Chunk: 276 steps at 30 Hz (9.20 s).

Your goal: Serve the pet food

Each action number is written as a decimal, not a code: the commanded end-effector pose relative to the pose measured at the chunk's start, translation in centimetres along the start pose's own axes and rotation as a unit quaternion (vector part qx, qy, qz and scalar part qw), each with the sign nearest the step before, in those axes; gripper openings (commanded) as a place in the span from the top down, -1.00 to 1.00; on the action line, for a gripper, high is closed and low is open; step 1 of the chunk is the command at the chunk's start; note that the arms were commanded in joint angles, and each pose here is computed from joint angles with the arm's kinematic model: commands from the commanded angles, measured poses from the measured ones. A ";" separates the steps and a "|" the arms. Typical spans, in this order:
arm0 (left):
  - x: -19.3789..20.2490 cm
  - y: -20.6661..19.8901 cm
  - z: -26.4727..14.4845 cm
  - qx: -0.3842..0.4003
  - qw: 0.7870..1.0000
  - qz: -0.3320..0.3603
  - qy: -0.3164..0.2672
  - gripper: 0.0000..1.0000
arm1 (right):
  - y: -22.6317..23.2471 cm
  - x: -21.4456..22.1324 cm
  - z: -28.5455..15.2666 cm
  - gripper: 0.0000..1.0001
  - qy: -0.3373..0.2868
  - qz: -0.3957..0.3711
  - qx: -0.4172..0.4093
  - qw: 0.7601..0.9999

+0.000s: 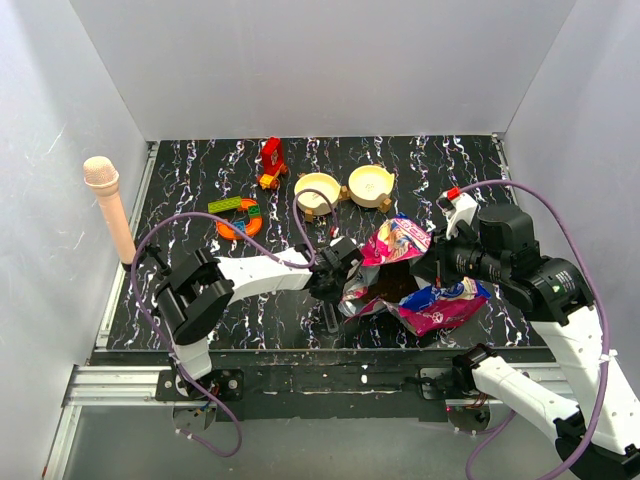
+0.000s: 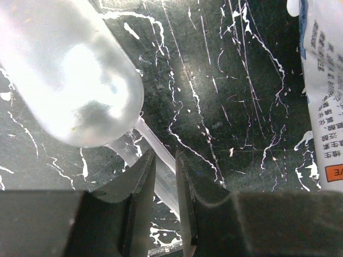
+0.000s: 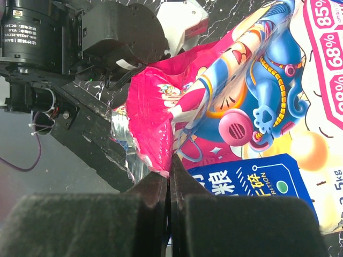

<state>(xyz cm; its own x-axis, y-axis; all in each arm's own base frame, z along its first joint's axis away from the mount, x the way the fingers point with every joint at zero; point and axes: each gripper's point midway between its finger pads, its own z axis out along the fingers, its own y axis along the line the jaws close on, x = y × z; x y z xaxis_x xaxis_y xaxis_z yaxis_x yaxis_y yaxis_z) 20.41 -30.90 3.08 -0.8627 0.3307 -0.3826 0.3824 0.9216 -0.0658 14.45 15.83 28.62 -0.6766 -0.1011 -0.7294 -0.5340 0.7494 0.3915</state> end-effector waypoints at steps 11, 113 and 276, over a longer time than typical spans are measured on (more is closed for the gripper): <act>2.1 2.7 1.5 0.003 0.999 -0.034 0.019 0.87 | 1.6 -2.0 -1.9 0.97 -0.049 -0.007 -0.021 0.999; -3.0 3.1 5.7 0.368 0.901 -0.228 -0.012 0.34 | 3.3 -3.4 -2.5 0.97 -0.056 0.002 -0.052 0.997; -6.5 1.9 2.2 0.070 0.985 -0.016 -0.157 -0.50 | 3.9 -3.1 -2.8 0.97 -0.067 0.028 -0.071 0.995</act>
<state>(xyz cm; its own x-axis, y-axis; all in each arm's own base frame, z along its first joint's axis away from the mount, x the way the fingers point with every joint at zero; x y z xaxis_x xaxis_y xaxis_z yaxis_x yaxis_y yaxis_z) 25.74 -32.03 3.83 -0.7942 0.1909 -0.5769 0.4286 0.8490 -0.3090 13.59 15.50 29.19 -0.7251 -0.0462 -0.6871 -0.4683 0.7646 0.4427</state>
